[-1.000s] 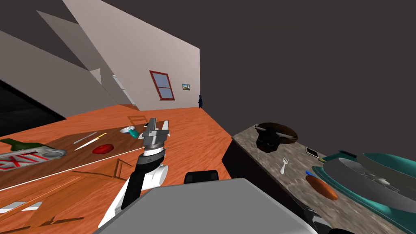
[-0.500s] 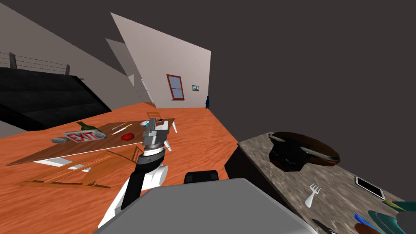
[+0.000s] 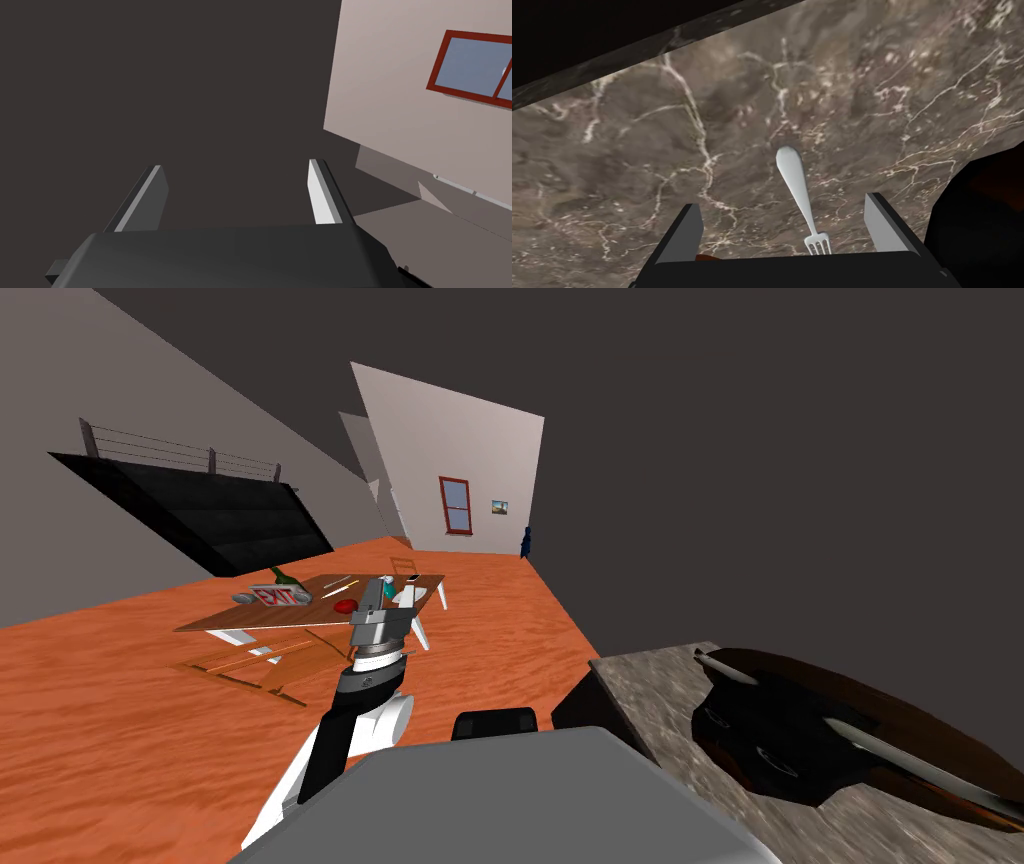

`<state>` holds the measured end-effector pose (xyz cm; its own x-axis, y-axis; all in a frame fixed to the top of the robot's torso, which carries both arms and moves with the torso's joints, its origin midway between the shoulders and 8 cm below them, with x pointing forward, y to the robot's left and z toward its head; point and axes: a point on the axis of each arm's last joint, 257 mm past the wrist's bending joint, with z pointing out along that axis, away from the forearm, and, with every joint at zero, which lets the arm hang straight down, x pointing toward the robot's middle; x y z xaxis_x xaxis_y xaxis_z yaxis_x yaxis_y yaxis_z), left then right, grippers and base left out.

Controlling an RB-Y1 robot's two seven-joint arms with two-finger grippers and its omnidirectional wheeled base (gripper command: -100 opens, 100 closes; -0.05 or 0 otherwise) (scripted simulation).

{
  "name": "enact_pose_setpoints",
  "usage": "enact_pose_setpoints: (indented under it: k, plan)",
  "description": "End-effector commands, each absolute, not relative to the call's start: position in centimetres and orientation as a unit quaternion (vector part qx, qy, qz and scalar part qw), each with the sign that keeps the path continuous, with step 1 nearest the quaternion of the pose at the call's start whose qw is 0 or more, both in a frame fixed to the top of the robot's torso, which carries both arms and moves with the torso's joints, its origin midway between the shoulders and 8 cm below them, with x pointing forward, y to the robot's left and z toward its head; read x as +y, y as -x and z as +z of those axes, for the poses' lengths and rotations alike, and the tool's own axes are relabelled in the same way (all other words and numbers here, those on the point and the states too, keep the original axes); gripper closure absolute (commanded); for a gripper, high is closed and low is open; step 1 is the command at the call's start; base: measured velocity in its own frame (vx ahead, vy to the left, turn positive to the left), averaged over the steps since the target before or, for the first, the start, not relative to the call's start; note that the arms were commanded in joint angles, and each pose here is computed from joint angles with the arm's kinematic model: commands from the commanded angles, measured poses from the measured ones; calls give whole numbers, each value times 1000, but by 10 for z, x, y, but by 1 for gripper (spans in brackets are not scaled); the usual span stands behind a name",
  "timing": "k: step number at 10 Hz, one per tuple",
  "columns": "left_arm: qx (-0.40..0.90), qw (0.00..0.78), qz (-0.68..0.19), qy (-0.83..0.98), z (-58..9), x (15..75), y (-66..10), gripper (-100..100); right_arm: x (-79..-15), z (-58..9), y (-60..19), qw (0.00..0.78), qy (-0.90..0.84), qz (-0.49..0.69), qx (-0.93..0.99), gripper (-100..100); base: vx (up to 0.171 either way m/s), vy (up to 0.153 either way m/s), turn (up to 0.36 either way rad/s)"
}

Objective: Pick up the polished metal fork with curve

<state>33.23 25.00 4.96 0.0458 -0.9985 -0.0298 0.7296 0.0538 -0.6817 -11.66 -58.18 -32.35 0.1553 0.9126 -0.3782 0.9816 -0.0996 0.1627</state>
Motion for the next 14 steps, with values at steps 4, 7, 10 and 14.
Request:
enact_pose_setpoints:
  k: [4, 7, 10, 14]
  plan:
    - [263, 677, -639, 255, 50, 250, -332, 0, -575, -332, 148, 139, -724, -132, 663, -100, 14, -265, 165]
    - [263, 676, -639, 256, 50, 250, -332, 0, -574, -333, 149, 134, -722, -135, 665, 0, 29, -101, 37]
    - [263, 676, -639, 256, 50, 250, -332, 0, -577, -349, 155, 139, -724, -134, 663, -100, -4, -10, 23]
    - [263, 676, -639, 256, 50, 250, -332, 0, -578, -350, 156, 140, -724, -134, 662, 100, -1, -1, 3]
